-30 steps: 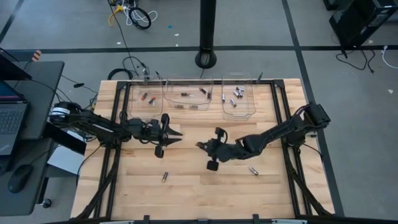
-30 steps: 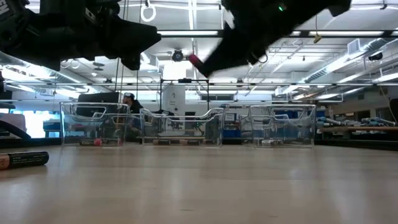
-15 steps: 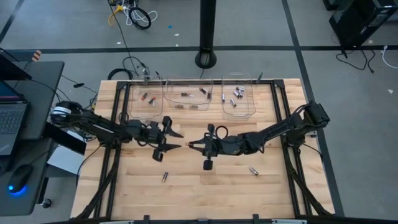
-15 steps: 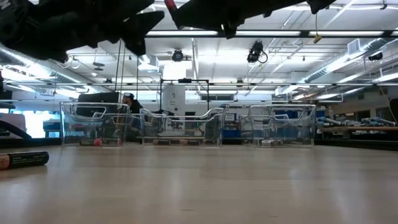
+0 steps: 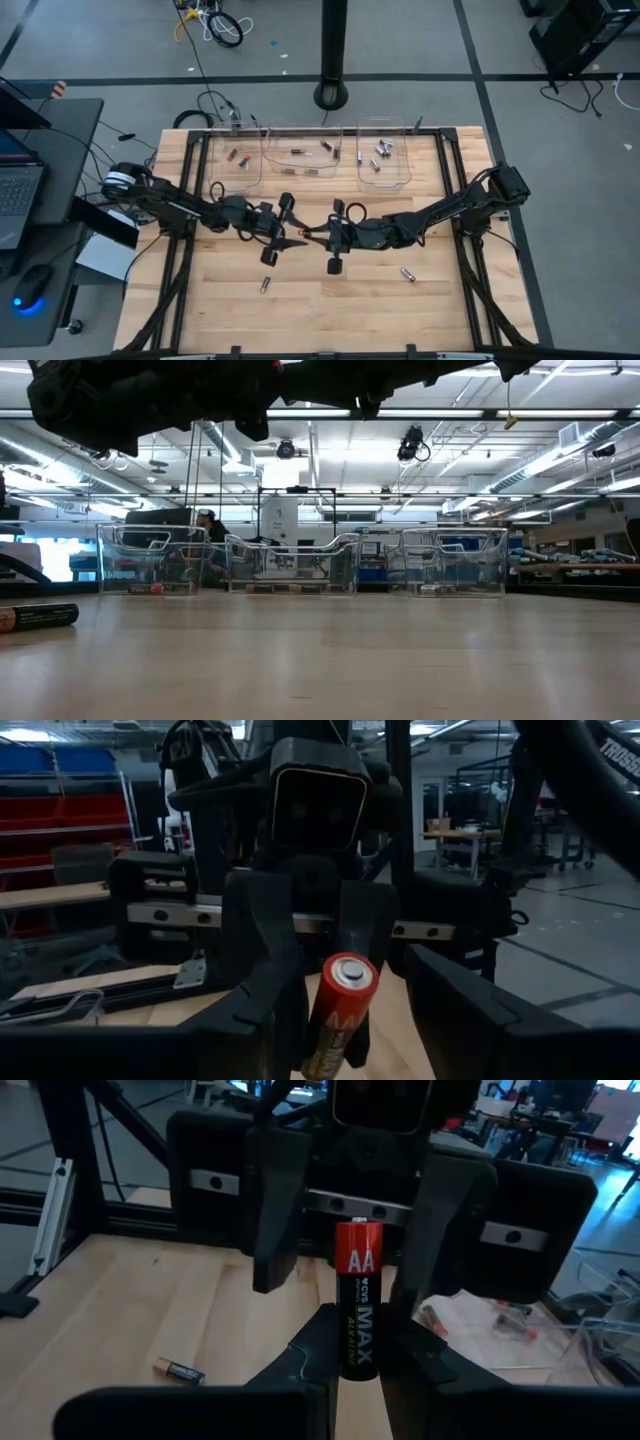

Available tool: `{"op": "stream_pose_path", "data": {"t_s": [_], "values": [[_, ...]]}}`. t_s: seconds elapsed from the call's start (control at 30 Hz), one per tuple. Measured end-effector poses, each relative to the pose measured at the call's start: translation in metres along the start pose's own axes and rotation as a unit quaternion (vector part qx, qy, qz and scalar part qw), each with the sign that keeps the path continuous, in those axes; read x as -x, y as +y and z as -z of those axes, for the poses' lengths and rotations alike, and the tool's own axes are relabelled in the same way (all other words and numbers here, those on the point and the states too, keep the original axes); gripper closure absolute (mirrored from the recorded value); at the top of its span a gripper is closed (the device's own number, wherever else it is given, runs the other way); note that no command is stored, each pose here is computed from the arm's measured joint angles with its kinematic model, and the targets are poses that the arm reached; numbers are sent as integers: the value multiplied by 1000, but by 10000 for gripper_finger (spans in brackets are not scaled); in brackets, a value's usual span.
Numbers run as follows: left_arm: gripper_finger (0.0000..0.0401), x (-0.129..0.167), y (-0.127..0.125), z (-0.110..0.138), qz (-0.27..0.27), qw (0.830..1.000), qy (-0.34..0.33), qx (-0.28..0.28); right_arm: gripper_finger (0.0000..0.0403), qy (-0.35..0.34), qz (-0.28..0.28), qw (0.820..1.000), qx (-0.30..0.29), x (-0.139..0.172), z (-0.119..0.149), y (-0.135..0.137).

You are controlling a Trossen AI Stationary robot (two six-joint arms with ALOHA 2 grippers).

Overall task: Sort batteries
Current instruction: Put the orange battery into the left transparent bin

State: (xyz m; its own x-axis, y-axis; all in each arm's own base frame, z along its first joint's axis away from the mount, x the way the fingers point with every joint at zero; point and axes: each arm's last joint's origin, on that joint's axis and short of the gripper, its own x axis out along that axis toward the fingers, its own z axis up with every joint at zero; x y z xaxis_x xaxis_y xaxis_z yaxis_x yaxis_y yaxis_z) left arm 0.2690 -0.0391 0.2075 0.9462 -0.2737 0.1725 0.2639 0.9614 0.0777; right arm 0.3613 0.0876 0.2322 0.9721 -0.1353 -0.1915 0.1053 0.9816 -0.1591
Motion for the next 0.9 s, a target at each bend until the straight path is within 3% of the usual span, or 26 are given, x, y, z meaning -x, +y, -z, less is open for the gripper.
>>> {"op": "stream_pose_path", "data": {"t_s": [0.43,0.6,0.9], "values": [[343,-1,-2,-3,7,999,-15,-29,344,-7,-6,1000,-2,0,-1,1],[343,-1,0,-3,-2,1000,-15,-15,332,-4,-1,1000,-12,0,-1,0],[343,9,21,-19,-37,999,-6,-7,245,18,66,998,-6,0,2,-7]]}}
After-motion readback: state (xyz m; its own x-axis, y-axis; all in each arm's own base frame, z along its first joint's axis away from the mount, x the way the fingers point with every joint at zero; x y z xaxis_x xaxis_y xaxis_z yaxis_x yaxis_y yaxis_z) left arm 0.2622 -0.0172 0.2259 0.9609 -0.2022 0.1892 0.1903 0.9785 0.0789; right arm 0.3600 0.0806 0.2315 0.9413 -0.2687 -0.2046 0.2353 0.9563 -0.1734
